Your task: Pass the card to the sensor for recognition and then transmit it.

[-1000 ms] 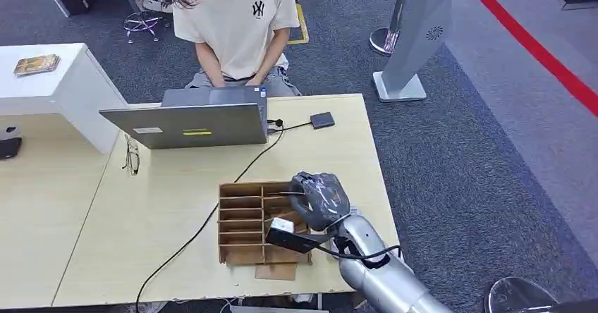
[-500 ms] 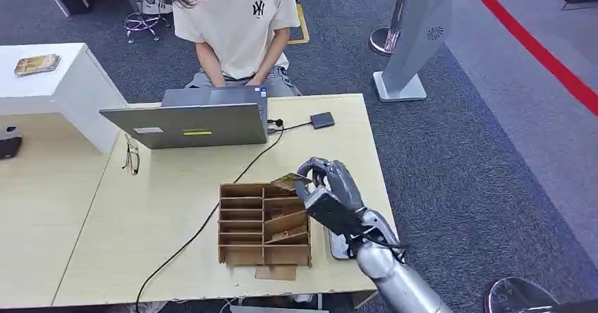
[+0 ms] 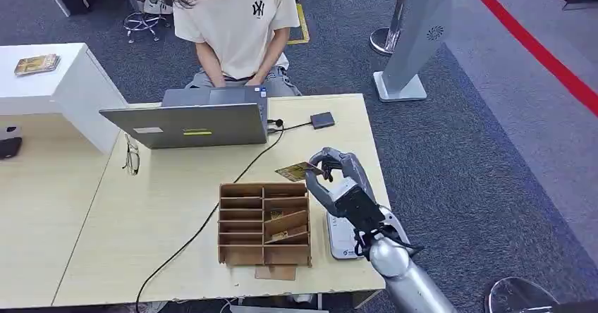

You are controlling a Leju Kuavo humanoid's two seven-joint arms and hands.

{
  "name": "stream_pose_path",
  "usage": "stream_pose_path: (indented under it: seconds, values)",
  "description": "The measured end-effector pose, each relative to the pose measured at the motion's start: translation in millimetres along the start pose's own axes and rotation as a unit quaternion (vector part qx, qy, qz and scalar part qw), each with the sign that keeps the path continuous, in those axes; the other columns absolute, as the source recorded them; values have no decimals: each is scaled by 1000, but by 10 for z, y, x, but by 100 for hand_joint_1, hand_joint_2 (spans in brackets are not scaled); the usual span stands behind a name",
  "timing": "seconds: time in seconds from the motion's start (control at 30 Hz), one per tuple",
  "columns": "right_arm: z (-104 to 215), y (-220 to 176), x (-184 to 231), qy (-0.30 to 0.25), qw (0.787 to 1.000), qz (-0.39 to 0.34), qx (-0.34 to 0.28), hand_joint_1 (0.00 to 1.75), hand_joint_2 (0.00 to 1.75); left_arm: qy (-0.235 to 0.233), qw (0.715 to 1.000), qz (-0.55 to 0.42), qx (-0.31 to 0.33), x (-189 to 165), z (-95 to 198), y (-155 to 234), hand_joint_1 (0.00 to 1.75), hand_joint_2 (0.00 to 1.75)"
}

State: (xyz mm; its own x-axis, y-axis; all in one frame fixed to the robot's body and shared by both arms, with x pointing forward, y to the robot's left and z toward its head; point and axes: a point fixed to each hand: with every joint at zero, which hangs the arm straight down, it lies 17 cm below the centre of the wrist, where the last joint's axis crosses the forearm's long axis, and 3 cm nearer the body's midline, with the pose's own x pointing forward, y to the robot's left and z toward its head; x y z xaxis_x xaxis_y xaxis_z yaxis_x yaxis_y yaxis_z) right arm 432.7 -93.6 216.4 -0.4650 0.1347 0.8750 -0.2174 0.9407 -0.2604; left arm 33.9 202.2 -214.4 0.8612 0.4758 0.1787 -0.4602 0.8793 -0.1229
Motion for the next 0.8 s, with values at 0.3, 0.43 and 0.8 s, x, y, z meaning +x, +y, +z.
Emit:
stream_pose_path:
  seconds: [0.3,0.43,0.8]
  values:
    - [-204,14,127,-20,1000,5,11,175,175,-11,1000,-12,-5,87,-13,-40,0,0]
    - [-357,44,193,-28,999,12,16,175,175,-24,1000,-10,2,178,-40,-29,0,0]
    - [-936,77,341,-34,998,56,23,175,175,-49,999,-16,14,382,-194,-57,0,0]
